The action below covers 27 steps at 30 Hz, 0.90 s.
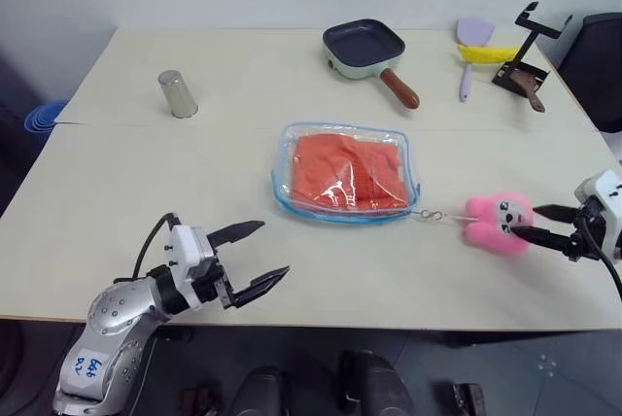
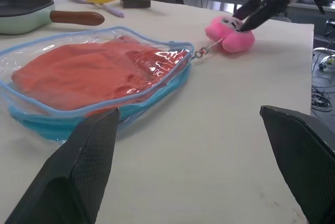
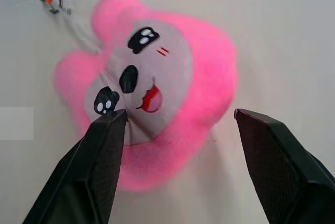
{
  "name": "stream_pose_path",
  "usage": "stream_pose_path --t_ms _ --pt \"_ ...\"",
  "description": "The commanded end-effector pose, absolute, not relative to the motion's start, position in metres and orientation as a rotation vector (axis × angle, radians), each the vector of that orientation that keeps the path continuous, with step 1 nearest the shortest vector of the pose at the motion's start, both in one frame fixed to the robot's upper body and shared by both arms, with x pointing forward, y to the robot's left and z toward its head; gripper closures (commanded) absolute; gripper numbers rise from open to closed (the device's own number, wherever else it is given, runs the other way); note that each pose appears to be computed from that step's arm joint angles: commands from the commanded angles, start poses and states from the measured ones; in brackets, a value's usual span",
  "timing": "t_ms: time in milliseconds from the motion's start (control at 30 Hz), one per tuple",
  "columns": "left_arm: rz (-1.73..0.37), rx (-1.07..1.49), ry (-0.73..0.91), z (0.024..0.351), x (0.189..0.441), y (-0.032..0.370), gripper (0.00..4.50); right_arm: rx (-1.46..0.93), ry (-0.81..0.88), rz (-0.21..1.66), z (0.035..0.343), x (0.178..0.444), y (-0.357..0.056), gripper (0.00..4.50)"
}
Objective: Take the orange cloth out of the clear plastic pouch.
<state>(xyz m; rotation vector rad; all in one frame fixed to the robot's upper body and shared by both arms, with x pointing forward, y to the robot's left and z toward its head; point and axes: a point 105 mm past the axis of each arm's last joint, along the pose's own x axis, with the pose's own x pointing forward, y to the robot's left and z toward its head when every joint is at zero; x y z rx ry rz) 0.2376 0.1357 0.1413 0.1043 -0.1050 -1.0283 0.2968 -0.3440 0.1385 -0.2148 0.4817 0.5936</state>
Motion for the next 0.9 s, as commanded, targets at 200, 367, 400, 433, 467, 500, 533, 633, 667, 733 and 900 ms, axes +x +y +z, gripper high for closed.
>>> stream_pose_path --t_ms 200,367,400,433,467,500,533,633,667,733,900 --pt "-1.034 0.132 -0.142 0.147 0.239 0.135 0.00 -0.034 0.385 0.776 0.147 0.305 -0.305 3.75" --pt "-1.001 0.125 -0.117 0.142 0.232 0.142 0.00 0.081 0.443 1.044 0.173 0.273 -0.257 4.47" --pt "-1.000 0.124 -0.113 0.142 0.231 0.142 0.00 0.084 0.453 1.082 0.176 0.268 -0.248 4.47" --pt "-1.001 0.124 -0.109 0.141 0.230 0.142 0.00 0.088 0.428 1.130 0.182 0.265 -0.235 4.47" --pt "-1.002 0.124 -0.106 0.141 0.229 0.142 0.00 0.095 0.407 1.171 0.188 0.262 -0.223 4.47" --pt "-1.002 0.125 -0.105 0.141 0.229 0.142 0.00 0.062 0.388 1.200 0.188 0.261 -0.211 4.47" --pt "-1.001 0.126 -0.105 0.142 0.229 0.142 0.00 0.038 0.374 1.224 0.187 0.260 -0.202 4.47" --pt "-0.993 0.123 -0.101 0.143 0.229 0.144 0.00 0.028 0.351 1.317 0.178 0.255 -0.174 4.47" --pt "-0.993 0.123 -0.097 0.143 0.229 0.144 0.00 -0.002 0.352 1.337 0.168 0.256 -0.165 4.47" --pt "-0.996 0.118 -0.093 0.142 0.229 0.143 0.00 -0.127 0.333 1.337 0.145 0.264 -0.153 4.47" --pt "-1.001 0.111 -0.088 0.142 0.230 0.139 0.00 -0.197 0.066 1.294 0.134 0.291 -0.134 4.47"
